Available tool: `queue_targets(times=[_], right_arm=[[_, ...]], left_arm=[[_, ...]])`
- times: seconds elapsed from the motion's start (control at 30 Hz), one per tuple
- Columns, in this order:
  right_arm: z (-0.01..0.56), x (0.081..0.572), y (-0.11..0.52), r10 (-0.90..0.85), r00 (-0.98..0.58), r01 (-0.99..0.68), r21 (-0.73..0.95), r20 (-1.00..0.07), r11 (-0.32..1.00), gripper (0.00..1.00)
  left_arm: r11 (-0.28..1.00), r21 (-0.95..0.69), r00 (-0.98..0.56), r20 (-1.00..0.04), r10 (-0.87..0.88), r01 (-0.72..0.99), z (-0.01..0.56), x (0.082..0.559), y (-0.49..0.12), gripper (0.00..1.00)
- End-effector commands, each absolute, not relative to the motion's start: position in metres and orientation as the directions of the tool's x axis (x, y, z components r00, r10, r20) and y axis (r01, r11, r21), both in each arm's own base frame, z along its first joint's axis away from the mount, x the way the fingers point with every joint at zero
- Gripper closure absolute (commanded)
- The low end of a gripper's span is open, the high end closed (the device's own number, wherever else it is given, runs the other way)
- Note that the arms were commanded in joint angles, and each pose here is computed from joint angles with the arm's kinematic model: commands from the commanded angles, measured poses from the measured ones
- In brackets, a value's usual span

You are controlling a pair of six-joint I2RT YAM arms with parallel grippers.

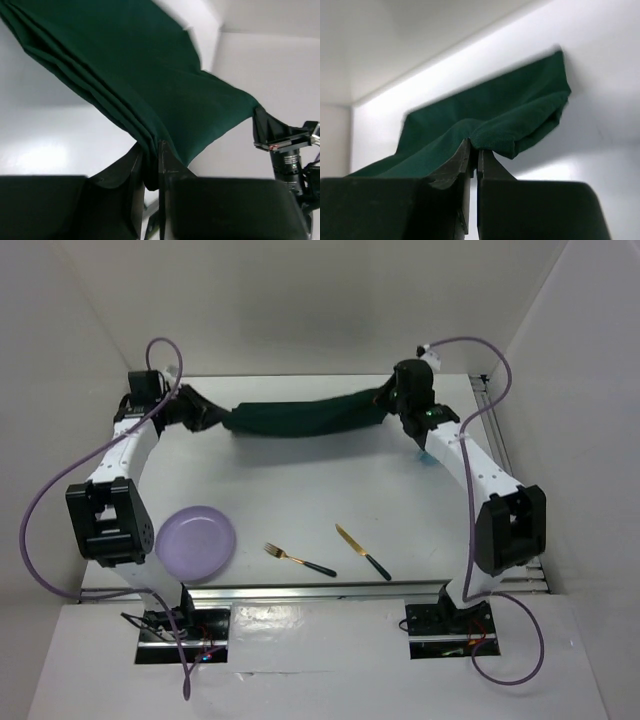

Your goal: Set the dinner table for one person

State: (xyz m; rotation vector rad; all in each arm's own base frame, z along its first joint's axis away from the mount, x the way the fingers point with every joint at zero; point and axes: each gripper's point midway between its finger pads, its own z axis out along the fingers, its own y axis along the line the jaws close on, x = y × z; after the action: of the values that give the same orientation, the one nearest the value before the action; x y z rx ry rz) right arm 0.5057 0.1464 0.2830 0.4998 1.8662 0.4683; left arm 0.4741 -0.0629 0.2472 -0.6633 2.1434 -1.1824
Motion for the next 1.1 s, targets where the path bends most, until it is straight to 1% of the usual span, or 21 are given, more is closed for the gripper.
queue_targets(times=[0.0, 0.03, 0.07, 0.1, 0.13, 0.2, 0.27, 0.37, 0.4, 0.47, 0.5, 0.53, 0.57, 0.6, 0.63, 0.67, 0.7, 0.77, 0.83, 0.93, 1.07], right_arm=[[0.275, 0.461, 0.145, 0.589, -0.315, 0.119, 0.584, -0.744, 0.803, 1.0], [0.261, 0.45, 0.15, 0.575, -0.354, 0.119, 0.574, -0.738, 0.81, 0.97], [0.247, 0.439, 0.152, 0.553, -0.39, 0.127, 0.552, -0.737, 0.824, 0.83], [0.222, 0.417, 0.154, 0.526, -0.449, 0.146, 0.521, -0.722, 0.841, 0.48], [0.213, 0.407, 0.154, 0.513, -0.476, 0.154, 0.507, -0.714, 0.848, 0.36], [0.197, 0.384, 0.145, 0.493, -0.526, 0.189, 0.47, -0.693, 0.862, 0.15], [0.199, 0.374, 0.142, 0.474, -0.535, 0.195, 0.444, -0.699, 0.875, 0.11], [0.21, 0.365, 0.131, 0.447, -0.528, 0.198, 0.407, -0.723, 0.892, 0.1], [0.216, 0.366, 0.13, 0.448, -0.519, 0.201, 0.406, -0.728, 0.892, 0.1], [0.225, 0.369, 0.129, 0.407, -0.513, 0.166, 0.378, -0.756, 0.911, 0.23], [0.226, 0.376, 0.135, 0.382, -0.524, 0.137, 0.367, -0.761, 0.92, 0.32], [0.224, 0.381, 0.142, 0.359, -0.547, 0.106, 0.363, -0.756, 0.926, 0.44], [0.218, 0.386, 0.147, 0.339, -0.573, 0.096, 0.35, -0.746, 0.932, 0.64], [0.187, 0.391, 0.152, 0.273, -0.653, 0.087, 0.288, -0.707, 0.954, 0.71], [0.19, 0.4, 0.161, 0.256, -0.67, 0.058, 0.294, -0.697, 0.954, 0.76], [0.179, 0.404, 0.166, 0.23, -0.704, 0.046, 0.28, -0.672, 0.959, 0.88], [0.167, 0.408, 0.167, 0.207, -0.735, 0.038, 0.266, -0.646, 0.963, 0.98], [0.136, 0.418, 0.174, 0.202, -0.808, 0.038, 0.294, -0.553, 0.955, 1.0], [0.108, 0.423, 0.179, 0.184, -0.85, 0.032, 0.3, -0.494, 0.953, 1.0], [0.083, 0.427, 0.176, 0.205, -0.871, 0.076, 0.29, -0.446, 0.954, 1.0], [0.053, 0.421, 0.165, 0.225, -0.891, 0.121, 0.27, -0.395, 0.955, 1.0]], left_arm=[[0.535, -0.825, -0.694, -0.278, -0.664, -0.181, 0.214, 0.43, -0.058, 0.77], [0.542, -0.815, -0.701, -0.263, -0.663, -0.206, 0.208, 0.417, -0.059, 0.3], [0.56, -0.783, -0.718, -0.223, -0.659, -0.27, 0.19, 0.401, -0.058, 0.05], [0.569, -0.756, -0.726, -0.187, -0.662, -0.323, 0.173, 0.39, -0.056, 0.0], [0.586, -0.737, -0.732, -0.187, -0.655, -0.336, 0.171, 0.384, -0.058, 0.0], [0.627, -0.681, -0.729, -0.198, -0.655, -0.378, 0.164, 0.374, -0.049, 0.0], [0.649, -0.663, -0.713, -0.244, -0.657, -0.372, 0.175, 0.374, -0.043, 0.0], [0.697, -0.612, -0.687, -0.322, -0.651, -0.374, 0.185, 0.383, -0.035, 0.0], [0.716, -0.604, -0.692, -0.348, -0.632, -0.35, 0.194, 0.386, -0.039, 0.08], [0.749, -0.573, -0.707, -0.375, -0.6, -0.332, 0.193, 0.39, -0.044, 0.25], [0.772, -0.562, -0.733, -0.383, -0.563, -0.299, 0.191, 0.394, -0.058, 0.48], [0.787, -0.546, -0.746, -0.387, -0.542, -0.288, 0.186, 0.397, -0.064, 0.62], [0.797, -0.526, -0.764, -0.37, -0.528, -0.296, 0.178, 0.396, -0.07, 0.74], [0.819, -0.493, -0.775, -0.379, -0.505, -0.292, 0.176, 0.4, -0.078, 0.87], [0.828, -0.462, -0.806, -0.329, -0.492, -0.317, 0.154, 0.402, -0.083, 1.0], [0.844, -0.432, -0.829, -0.305, -0.468, -0.318, 0.144, 0.399, -0.088, 1.0], [0.865, -0.391, -0.833, -0.323, -0.448, -0.314, 0.14, 0.404, -0.092, 1.0], [0.878, -0.334, -0.851, -0.286, -0.441, -0.343, 0.114, 0.405, -0.09, 1.0], [0.882, -0.306, -0.858, -0.263, -0.441, -0.359, 0.099, 0.405, -0.092, 1.0], [0.885, -0.27, -0.871, -0.218, -0.44, -0.379, 0.071, 0.406, -0.091, 1.0], [0.879, -0.25, -0.873, -0.179, -0.455, -0.407, 0.049, 0.414, -0.088, 1.0]])
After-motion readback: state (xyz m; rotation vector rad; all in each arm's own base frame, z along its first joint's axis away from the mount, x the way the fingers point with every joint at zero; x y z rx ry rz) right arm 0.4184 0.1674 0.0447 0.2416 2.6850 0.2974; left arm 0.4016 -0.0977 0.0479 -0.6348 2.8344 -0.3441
